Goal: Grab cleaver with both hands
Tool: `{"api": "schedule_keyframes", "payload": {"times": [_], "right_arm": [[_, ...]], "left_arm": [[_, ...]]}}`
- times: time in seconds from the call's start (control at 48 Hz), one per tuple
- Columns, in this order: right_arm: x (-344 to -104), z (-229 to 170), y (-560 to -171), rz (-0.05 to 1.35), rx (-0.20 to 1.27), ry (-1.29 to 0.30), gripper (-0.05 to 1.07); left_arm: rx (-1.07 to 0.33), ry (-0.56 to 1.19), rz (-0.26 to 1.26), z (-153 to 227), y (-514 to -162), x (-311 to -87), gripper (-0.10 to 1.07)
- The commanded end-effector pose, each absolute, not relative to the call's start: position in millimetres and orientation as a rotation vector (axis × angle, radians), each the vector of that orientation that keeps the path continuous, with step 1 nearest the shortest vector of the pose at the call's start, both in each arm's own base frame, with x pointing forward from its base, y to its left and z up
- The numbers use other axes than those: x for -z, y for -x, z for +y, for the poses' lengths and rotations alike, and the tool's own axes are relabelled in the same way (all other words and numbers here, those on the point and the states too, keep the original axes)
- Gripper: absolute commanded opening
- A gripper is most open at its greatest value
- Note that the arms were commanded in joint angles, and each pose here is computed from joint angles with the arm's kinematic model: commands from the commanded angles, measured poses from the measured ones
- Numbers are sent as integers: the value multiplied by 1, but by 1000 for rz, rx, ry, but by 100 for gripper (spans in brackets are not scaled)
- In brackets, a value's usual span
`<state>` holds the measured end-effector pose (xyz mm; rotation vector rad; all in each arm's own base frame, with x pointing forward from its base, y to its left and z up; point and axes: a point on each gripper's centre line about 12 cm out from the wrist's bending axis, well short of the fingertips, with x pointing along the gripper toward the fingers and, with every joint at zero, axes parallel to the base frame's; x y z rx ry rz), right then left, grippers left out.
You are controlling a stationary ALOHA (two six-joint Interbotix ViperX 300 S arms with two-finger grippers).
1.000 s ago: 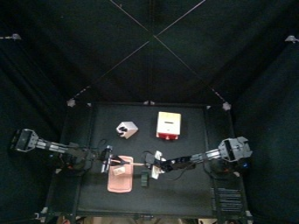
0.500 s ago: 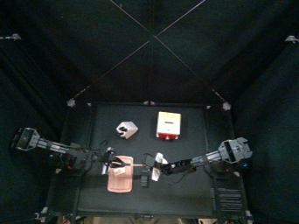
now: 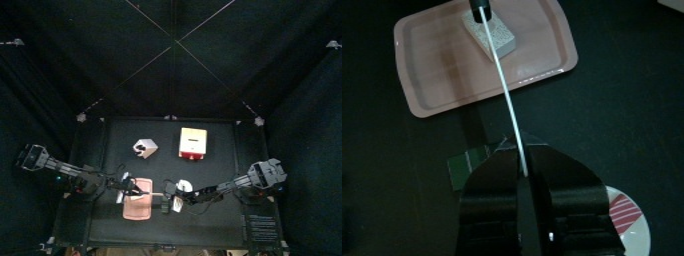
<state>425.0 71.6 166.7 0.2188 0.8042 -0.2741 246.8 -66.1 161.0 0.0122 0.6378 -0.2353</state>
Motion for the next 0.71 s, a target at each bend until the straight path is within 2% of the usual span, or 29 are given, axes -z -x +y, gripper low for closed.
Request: {"api": "schedule_keyframes", "payload": {"times": [0.0,0.188,0.688], "right_arm": [[-173,68,-424,809,316,-233,28],[-172,75,-425,814,314,-222,28],[-168,78,-428,827,322,-234,28]], "left_arm": [[266,-38,648,-74,-251,-160,43],[287,-90,629,-74,-250,-164,43],[290,-96,603,-72,-246,-168,43]]}}
